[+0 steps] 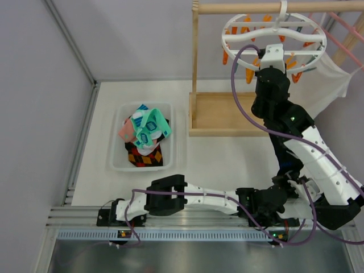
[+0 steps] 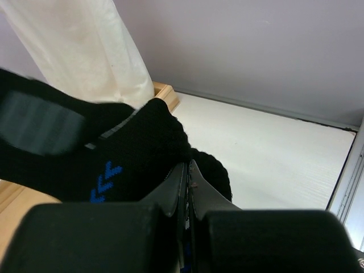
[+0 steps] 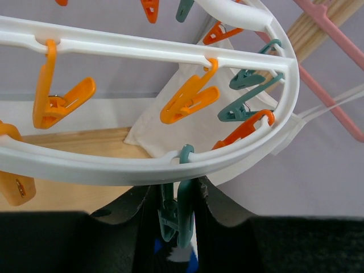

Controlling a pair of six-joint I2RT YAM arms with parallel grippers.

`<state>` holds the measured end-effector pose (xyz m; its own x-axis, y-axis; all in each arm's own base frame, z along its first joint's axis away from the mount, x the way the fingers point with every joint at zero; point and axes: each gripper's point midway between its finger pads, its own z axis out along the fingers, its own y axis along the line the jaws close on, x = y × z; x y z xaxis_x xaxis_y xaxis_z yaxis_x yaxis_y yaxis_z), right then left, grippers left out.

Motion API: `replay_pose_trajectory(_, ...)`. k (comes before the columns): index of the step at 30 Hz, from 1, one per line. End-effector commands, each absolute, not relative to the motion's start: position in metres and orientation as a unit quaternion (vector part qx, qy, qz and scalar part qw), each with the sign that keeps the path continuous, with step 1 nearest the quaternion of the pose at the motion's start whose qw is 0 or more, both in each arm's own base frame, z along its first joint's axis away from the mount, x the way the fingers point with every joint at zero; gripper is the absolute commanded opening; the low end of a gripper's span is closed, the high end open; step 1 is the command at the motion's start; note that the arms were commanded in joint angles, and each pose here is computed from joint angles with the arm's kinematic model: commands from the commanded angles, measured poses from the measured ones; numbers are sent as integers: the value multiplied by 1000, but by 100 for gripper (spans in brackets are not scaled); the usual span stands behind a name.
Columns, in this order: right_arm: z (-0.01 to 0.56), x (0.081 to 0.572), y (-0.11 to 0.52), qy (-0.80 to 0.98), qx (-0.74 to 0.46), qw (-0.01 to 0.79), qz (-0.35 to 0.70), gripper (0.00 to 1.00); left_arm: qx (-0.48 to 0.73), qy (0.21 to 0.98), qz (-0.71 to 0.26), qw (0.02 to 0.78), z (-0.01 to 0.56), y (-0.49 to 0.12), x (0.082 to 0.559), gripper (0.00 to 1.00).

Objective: Remove the socks clipped to the hanger

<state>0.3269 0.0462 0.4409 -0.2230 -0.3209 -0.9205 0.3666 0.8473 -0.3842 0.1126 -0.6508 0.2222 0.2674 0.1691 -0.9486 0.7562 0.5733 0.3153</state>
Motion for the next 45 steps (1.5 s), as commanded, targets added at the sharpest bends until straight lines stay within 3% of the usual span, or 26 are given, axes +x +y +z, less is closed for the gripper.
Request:
replay_pose_trajectory(1, 456, 322, 45, 718, 43, 646, -256, 1, 401, 560, -241, 684, 241, -649, 102, 0)
replay_pose_trajectory(5, 455, 323, 48, 720, 37, 647, -246, 1, 392, 570, -242, 680, 241, -639, 109, 0)
replay_pose_trajectory(7, 454, 323, 49, 722, 38, 649, -236, 7, 387, 575, -237, 681, 245, -630, 112, 0)
replay_pose_trajectory(11, 456, 320, 53, 724, 32, 658, -202, 43, 361, 595, -233, 679, 254, -602, 126, 0)
replay_pose_trajectory(13, 457, 315, 53, 726, 35, 661, -185, 48, 349, 605, -225, 679, 259, -582, 133, 0)
replay_pose_trajectory(19, 474, 293, 71, 729, 7, 681, -63, 76, 308, 630, -220, 678, 270, -531, 143, 0)
replay_pose_trajectory(23, 478, 271, 75, 734, -30, 679, -15, 100, 273, 643, -210, 684, 284, -490, 150, 0)
replay_pose_trajectory(35, 456, 217, 68, 743, -32, 663, 79, 99, 179, 659, -112, 722, 344, -366, 189, 0)
replay_pose_trajectory(42, 445, 212, 62, 744, -20, 663, 80, 99, 82, 689, -23, 719, 372, -265, 225, 0)
replay_pose_trajectory(45, 442, 215, 61, 744, -15, 664, 74, 99, 30, 698, -29, 715, 388, -221, 230, 0)
